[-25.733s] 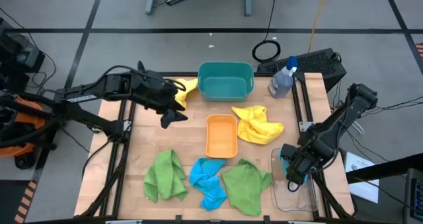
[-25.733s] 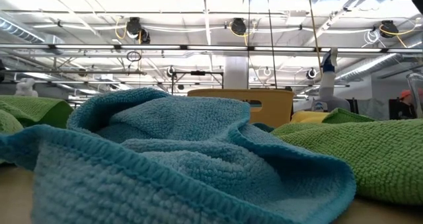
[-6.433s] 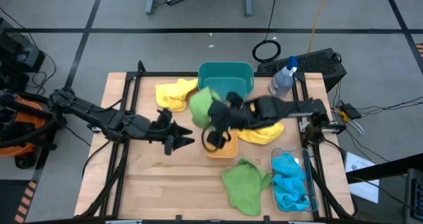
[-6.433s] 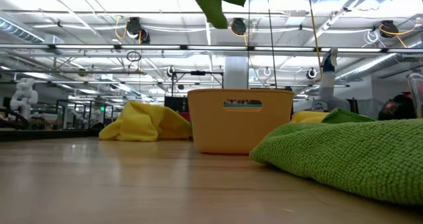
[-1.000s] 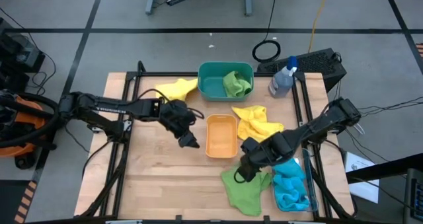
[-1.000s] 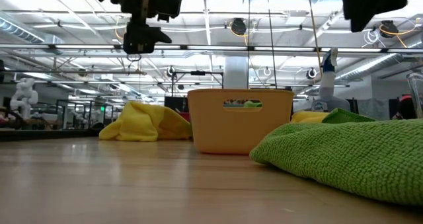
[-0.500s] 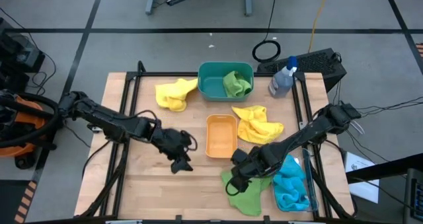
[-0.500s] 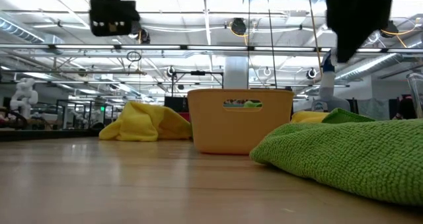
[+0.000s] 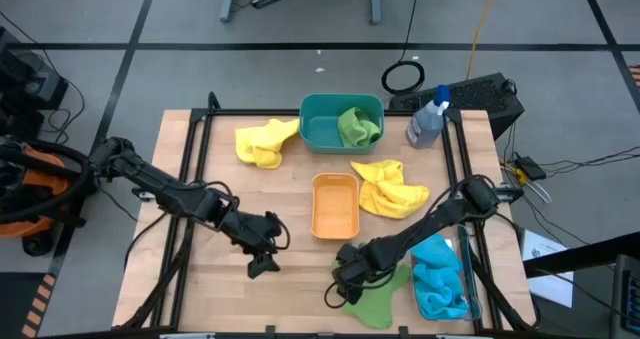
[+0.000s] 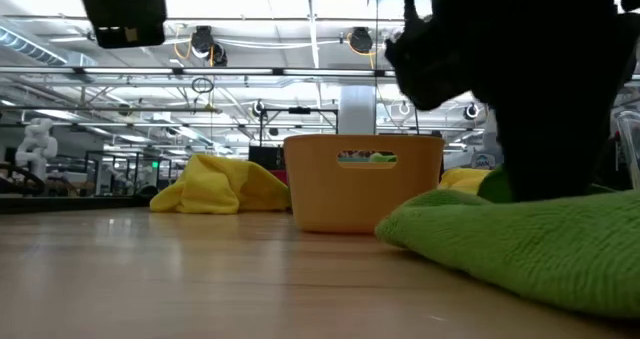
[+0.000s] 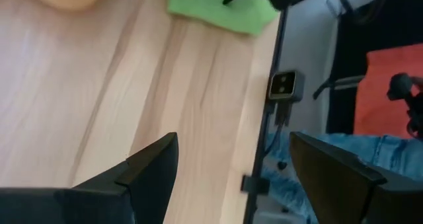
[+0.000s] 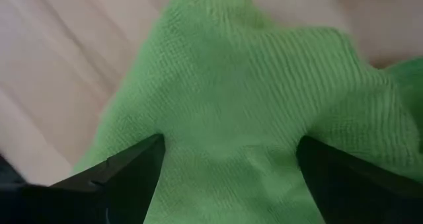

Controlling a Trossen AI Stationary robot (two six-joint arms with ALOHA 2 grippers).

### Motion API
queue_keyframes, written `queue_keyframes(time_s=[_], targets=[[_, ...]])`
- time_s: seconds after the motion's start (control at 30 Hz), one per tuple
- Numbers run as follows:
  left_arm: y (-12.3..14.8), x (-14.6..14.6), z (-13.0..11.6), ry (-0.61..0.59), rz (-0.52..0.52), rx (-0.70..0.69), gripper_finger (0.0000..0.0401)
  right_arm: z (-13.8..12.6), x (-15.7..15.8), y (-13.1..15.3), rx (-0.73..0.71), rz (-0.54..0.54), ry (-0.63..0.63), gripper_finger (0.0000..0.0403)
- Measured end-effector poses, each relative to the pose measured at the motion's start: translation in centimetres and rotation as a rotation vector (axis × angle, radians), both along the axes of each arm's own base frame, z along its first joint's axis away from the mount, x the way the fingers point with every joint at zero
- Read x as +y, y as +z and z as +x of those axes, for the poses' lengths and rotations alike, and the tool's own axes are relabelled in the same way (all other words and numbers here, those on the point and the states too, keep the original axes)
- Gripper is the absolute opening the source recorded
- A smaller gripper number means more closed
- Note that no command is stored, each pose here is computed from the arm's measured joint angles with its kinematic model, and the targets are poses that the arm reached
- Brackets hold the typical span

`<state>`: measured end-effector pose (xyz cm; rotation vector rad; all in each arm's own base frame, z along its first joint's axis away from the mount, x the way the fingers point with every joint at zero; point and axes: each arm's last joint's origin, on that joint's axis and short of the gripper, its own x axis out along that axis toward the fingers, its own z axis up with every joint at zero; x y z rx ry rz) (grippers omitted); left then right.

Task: Sort microfiber towel by color & place in baskets
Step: Put the green microfiber towel into the blue bin

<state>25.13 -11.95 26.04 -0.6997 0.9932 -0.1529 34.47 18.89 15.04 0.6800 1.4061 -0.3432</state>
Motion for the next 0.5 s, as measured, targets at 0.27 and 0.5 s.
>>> queue_keyframes(time_s=[0.27,0.5], targets=[[-0.6,-0.6,-1.0,-0.043,0.029,0.085,0.0293,1.5,1.0,-2.0,-0.064,0.074,-0.012,0.0284],[-0.6,-0.6,-1.1,-0.040,0.002,0.107,0.0293,1.6,0.8,-2.3,-0.062,0.051,-0.033,0.0153]])
